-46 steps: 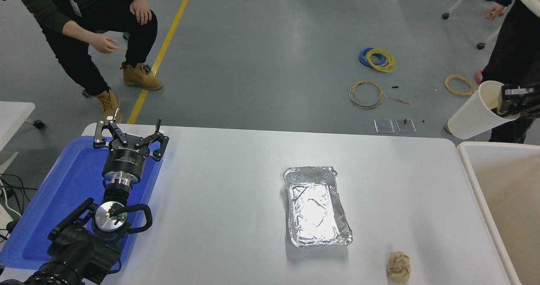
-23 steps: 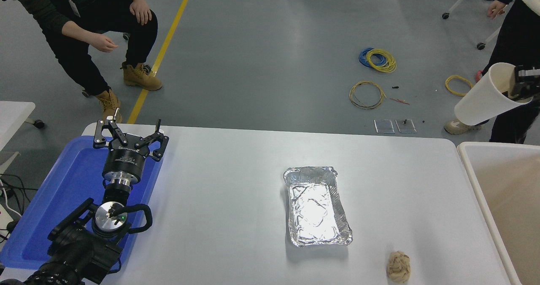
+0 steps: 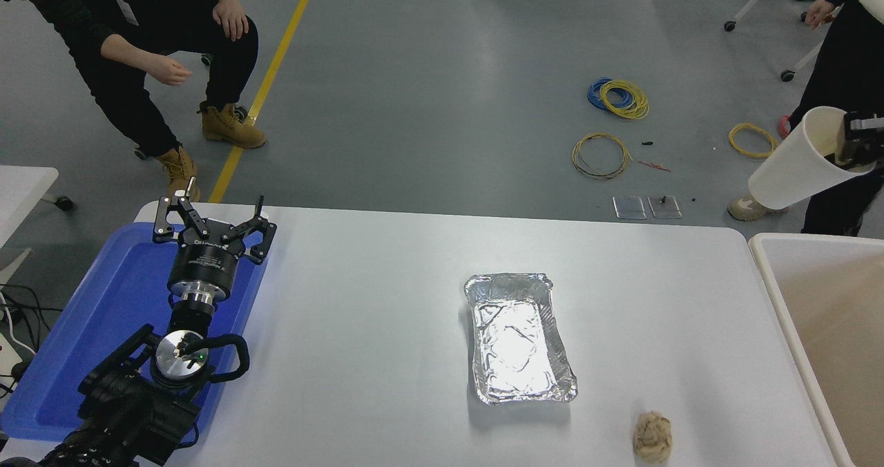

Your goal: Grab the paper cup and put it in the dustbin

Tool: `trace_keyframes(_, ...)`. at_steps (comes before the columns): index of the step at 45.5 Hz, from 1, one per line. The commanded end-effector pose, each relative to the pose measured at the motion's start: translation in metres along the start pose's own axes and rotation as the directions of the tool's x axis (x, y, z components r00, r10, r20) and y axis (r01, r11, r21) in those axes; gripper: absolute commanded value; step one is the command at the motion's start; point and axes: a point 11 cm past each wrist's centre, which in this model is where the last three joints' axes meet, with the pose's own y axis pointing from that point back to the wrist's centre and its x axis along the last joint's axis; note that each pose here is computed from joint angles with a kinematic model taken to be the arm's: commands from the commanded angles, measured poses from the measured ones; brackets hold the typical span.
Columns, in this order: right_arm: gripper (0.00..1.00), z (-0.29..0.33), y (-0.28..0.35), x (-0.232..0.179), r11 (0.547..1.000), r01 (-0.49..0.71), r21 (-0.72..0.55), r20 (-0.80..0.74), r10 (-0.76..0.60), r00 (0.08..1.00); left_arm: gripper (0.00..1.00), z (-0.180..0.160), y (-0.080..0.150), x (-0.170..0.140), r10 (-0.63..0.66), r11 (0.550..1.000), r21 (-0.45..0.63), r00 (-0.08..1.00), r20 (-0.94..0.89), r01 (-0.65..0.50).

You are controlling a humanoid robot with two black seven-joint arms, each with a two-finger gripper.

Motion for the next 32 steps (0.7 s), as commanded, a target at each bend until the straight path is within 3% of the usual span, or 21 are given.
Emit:
trace_keyframes(1, 0.00, 0.057, -0.022, 0.004, 0.984, -0.104, -0.147, 0.016, 0.108, 0.994, 1.00, 0.000, 0.000, 0.000, 0.000, 1.000, 0.000, 1.000, 0.001, 0.000)
trace_keyframes(18, 0.00, 0.161, -0.046, -0.023, 0.909, -0.208, -0.361, 0.182, 0.287, 0.940, 1.00, 0.000, 0.000, 0.000, 0.000, 1.000, 0.000, 1.000, 0.001, 0.000)
trace_keyframes(32, 0.00, 0.206, -0.073, -0.059, 0.792, -0.337, -0.509, 0.101, 0.444, 0.891, 1.00, 0.000, 0.000, 0.000, -0.001, 1.000, 0.001, 1.000, 0.001, 0.001)
